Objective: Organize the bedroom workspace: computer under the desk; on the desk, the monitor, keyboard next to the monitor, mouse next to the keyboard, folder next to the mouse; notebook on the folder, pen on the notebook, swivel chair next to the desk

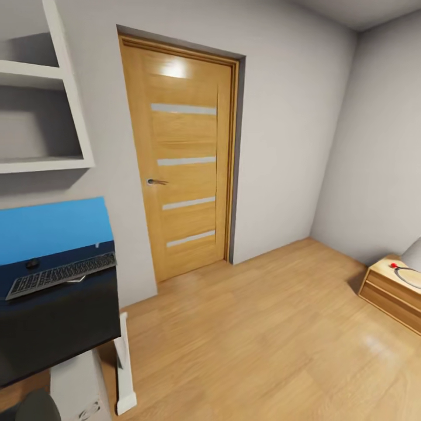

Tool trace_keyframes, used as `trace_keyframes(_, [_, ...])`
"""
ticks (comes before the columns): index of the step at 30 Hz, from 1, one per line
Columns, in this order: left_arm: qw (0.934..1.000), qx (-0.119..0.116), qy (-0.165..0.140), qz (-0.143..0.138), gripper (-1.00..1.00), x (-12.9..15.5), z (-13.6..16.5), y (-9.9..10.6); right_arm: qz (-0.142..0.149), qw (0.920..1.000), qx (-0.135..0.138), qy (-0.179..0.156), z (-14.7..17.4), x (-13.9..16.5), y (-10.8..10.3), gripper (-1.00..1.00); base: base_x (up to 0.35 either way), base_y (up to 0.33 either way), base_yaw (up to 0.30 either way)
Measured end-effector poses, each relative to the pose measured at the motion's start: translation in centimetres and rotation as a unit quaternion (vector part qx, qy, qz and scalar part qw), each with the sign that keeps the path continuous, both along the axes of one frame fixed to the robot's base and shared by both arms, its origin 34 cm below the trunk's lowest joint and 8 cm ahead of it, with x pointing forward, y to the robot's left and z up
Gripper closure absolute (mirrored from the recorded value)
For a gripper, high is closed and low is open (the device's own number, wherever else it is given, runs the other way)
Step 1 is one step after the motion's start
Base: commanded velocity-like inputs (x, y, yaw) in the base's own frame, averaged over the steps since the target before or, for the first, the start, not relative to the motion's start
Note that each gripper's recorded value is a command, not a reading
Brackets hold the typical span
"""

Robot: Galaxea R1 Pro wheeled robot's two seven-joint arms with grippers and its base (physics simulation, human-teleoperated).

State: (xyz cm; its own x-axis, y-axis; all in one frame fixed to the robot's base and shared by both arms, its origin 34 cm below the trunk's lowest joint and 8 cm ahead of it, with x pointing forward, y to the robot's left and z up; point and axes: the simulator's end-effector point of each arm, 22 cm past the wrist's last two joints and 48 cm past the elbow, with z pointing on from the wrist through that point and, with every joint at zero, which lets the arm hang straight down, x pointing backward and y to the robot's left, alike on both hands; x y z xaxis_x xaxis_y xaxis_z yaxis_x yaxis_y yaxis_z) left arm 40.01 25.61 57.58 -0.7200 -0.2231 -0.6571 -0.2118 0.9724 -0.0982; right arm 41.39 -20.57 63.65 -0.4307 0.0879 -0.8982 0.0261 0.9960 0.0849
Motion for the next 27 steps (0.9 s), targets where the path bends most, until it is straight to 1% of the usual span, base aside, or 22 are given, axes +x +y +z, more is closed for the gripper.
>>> trace_keyframes(4, [1.0000, 0.000, 0.000, 0.000, -1.00, 0.03, 0.01, -0.02, 0.000, 1.0000, 0.000, 0.000, -0.01, -0.02, 0.00, -1.00, 0.323, -0.133, 0.000])
trace_keyframes(15, [1.0000, 0.001, 0.000, 0.000, -1.00, 0.02, 0.00, 0.06, 0.000, 1.0000, 0.000, 0.000, 0.01, 0.02, 0.00, -1.00, 0.286, -0.202, 0.000])
trace_keyframes(27, [1.0000, 0.000, 0.000, -0.001, -1.00, 0.02, 0.01, 0.06, 0.000, 1.0000, 0.000, 0.000, 0.00, 0.00, -0.03, -1.00, 0.326, -0.018, 0.000])
